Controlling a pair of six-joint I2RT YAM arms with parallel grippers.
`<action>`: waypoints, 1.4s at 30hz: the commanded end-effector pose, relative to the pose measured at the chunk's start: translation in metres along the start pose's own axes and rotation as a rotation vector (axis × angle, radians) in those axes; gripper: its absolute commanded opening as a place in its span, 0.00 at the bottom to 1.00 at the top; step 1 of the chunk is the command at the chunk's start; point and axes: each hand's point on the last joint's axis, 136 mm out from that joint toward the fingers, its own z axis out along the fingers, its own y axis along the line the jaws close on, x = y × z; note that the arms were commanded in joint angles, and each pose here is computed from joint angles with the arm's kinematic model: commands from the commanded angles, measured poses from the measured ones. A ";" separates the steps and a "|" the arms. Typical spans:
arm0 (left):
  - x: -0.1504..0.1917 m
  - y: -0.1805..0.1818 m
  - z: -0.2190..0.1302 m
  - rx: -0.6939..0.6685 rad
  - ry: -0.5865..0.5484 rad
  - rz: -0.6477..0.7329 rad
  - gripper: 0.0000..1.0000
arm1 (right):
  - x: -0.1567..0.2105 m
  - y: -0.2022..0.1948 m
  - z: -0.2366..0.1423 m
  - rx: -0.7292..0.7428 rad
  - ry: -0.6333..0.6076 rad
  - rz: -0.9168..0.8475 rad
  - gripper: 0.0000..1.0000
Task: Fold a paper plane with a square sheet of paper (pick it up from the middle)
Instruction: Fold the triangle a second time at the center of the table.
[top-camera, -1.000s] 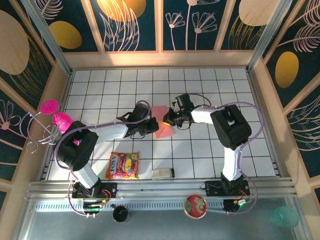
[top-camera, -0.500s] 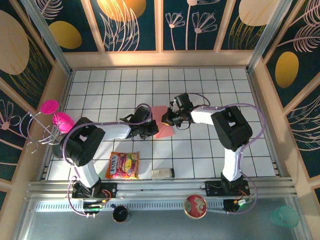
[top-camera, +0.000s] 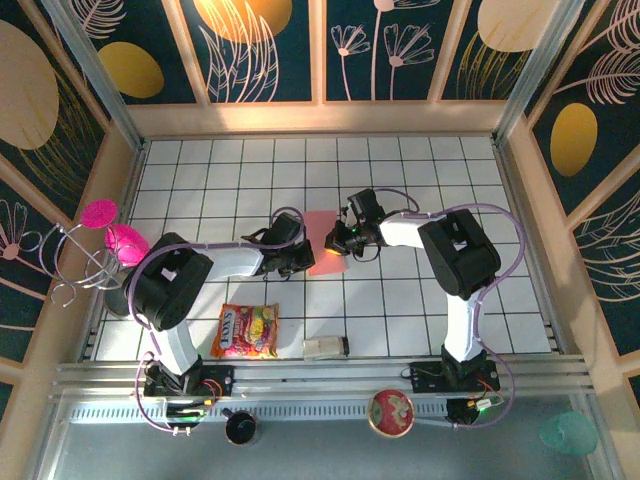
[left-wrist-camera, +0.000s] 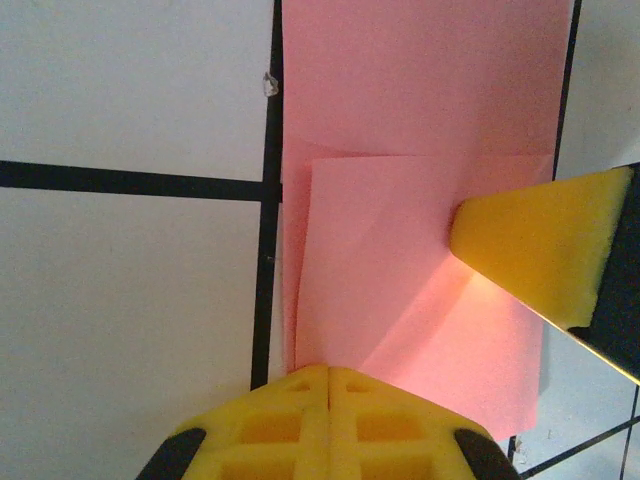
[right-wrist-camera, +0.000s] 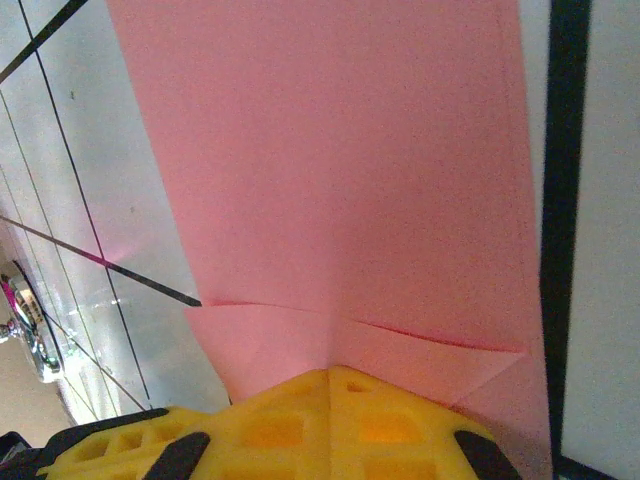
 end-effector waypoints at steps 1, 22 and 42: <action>-0.004 0.008 -0.001 -0.062 -0.021 0.010 0.00 | 0.004 -0.027 0.009 0.103 0.000 0.039 0.00; 0.029 -0.017 -0.013 0.134 0.043 -0.075 0.01 | 0.017 -0.051 0.014 0.150 0.012 0.130 0.00; 0.016 -0.010 0.002 0.104 0.006 -0.084 0.00 | 0.019 -0.055 0.014 0.166 0.012 0.123 0.00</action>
